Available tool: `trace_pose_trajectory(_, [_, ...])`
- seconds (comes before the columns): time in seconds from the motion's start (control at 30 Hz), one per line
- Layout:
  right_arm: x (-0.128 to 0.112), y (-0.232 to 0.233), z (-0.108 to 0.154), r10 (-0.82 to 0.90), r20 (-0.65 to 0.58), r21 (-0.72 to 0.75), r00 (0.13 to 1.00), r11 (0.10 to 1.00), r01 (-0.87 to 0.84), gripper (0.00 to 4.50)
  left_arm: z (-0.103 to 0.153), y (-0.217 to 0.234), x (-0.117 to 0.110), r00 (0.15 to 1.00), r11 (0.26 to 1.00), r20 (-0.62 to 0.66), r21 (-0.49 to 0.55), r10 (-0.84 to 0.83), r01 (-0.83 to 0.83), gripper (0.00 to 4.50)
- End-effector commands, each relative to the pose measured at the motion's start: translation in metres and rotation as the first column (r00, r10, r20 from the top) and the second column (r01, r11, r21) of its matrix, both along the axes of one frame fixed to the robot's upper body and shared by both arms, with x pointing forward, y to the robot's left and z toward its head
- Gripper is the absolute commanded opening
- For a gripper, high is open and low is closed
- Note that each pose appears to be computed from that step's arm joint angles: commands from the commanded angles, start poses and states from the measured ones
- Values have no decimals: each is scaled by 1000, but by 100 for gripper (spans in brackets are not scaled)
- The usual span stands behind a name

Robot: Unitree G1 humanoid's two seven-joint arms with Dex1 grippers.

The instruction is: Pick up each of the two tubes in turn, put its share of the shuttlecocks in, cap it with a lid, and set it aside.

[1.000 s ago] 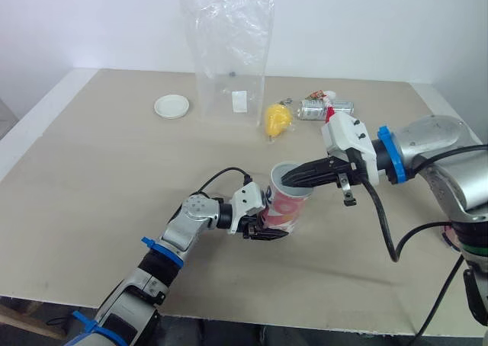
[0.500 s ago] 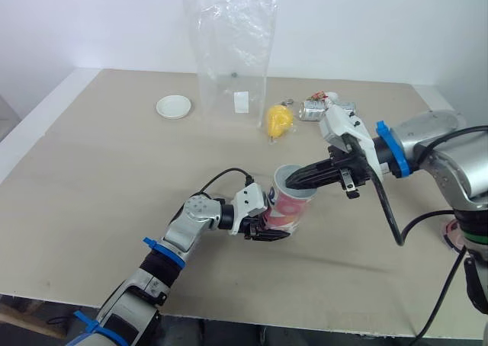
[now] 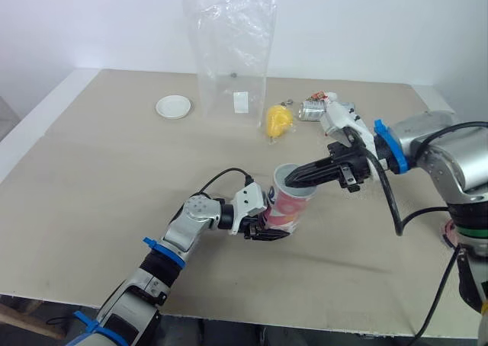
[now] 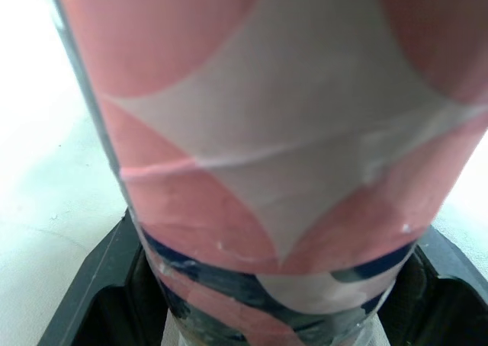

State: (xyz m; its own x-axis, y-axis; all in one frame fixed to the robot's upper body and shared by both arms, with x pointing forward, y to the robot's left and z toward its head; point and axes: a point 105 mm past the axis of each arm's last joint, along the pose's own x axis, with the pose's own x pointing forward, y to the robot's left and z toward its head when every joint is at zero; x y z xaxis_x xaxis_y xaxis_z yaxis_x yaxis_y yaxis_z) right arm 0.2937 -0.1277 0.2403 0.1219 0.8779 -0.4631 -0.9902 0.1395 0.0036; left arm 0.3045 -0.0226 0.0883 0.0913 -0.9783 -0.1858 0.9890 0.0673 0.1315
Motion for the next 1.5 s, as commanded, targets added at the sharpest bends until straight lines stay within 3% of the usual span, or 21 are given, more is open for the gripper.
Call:
trace_pose_trajectory(0.03, [3, -23, 31, -98, 123, 138, 988, 987, 80, 3, -17, 16, 7, 997, 996, -27, 49, 69, -68, 297])
trace_pose_trajectory(0.2, [2, -47, 46, -275, 221, 323, 936, 926, 195, 3, -14, 20, 12, 995, 994, -1, 47, 95, -95, 297])
trace_pose_trajectory(0.33, [-7, -74, 33, -452, 267, 418, 851, 850, 321, 3, -10, 20, 15, 994, 994, 17, 31, 105, -105, 297])
trace_pose_trajectory(0.47, [-22, -74, 6, -503, 221, 471, 835, 805, 361, 3, -7, 17, 14, 996, 996, 19, 16, 88, -88, 297])
trace_pose_trajectory(0.57, [-33, -71, -33, -503, 202, 416, 841, 821, 391, 91, -6, 15, 11, 998, 998, 19, 13, 58, -58, 297])
trace_pose_trajectory(0.6, [-35, -70, -47, -503, 193, 394, 843, 826, 403, 141, -5, 15, 10, 999, 999, 18, 11, 46, -46, 378])
trace_pose_trajectory(0.67, [-40, -66, -70, -480, 176, 350, 860, 847, 401, 236, -4, 16, 8, 1000, 1000, 16, 8, 27, -27, 450])
trace_pose_trajectory(0.7, [-43, -62, -80, -455, 167, 328, 875, 862, 386, 273, -3, 16, 8, 1000, 1000, 19, 6, 23, -23, 450])
trace_pose_trajectory(0.73, [-45, -59, -86, -437, 163, 315, 884, 872, 373, 337, -2, 17, 8, 1000, 1000, 21, 5, 21, -21, 450])
trace_pose_trajectory(0.83, [-49, -49, -106, -364, 153, 270, 919, 909, 316, 446, 1, 19, 9, 1000, 1000, 27, 3, 11, -11, 450])
trace_pose_trajectory(1.5, [-24, -14, -146, -224, 210, 248, 952, 954, 169, 446, 12, 52, 12, 994, 999, 103, 23, 33, -36, 450])
